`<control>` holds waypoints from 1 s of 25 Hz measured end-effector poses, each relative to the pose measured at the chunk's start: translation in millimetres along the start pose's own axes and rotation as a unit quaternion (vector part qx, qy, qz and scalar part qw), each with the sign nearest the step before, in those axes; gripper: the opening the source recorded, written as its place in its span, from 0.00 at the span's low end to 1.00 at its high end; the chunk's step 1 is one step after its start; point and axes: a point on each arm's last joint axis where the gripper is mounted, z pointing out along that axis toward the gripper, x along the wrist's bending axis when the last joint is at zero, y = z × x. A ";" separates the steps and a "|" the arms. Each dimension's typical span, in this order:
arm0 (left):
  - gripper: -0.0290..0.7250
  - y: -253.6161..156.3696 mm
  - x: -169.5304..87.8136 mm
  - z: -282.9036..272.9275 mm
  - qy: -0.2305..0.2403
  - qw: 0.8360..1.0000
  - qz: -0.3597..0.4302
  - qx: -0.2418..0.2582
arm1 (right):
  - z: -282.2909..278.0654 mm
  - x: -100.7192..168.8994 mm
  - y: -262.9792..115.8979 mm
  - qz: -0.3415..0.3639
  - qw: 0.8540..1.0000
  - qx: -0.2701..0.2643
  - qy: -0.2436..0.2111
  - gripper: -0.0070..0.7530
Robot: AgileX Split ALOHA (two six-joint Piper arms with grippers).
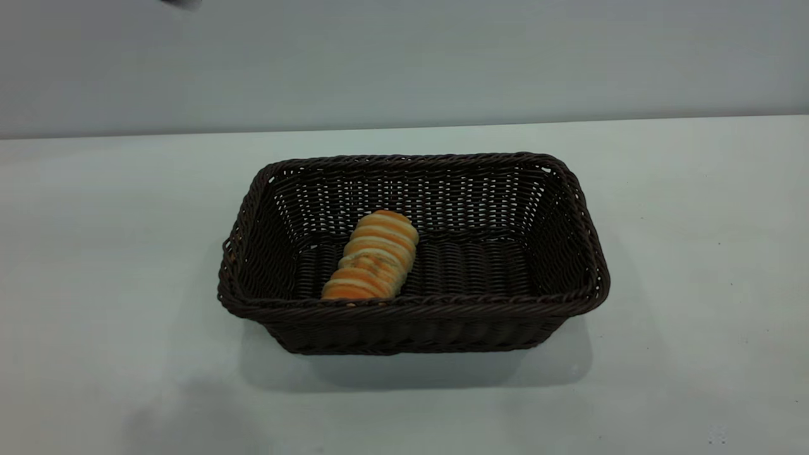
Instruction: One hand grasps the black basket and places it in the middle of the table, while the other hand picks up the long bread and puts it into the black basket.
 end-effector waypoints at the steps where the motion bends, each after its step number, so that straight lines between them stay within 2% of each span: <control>1: 0.82 -7.7 -2.2 -17.9 0.016 1.000 -0.004 -0.002 | 0.0 0.0 0.0 0.000 1.000 0.000 0.000 0.53; 6: 0.82 -58.8 -9.9 -83.2 0.085 0.995 -0.045 0.025 | 0.0 0.0 0.0 0.000 1.000 0.000 0.000 0.53; 10: 0.82 -104.1 -18.2 -104.3 0.101 0.993 -0.068 0.001 | 0.0 0.0 0.0 0.000 1.000 0.000 0.000 0.53; 13: 0.82 -138.5 -20.8 -95.1 0.101 0.992 -0.075 0.002 | 0.0 0.0 0.0 0.000 1.000 0.000 0.000 0.53; 18: 0.82 -181.5 -19.6 -64.5 0.100 0.991 -0.081 0.041 | 0.0 0.0 0.0 0.000 1.000 0.000 0.000 0.53; 21: 0.82 -195.2 -18.8 -53.8 0.100 0.990 -0.082 0.053 | 0.0 0.0 0.0 0.000 1.000 0.000 0.000 0.53; 25: 0.82 -198.3 -17.4 -53.3 0.110 0.990 -0.077 0.036 | 0.0 0.0 0.0 0.000 1.000 0.000 0.000 0.53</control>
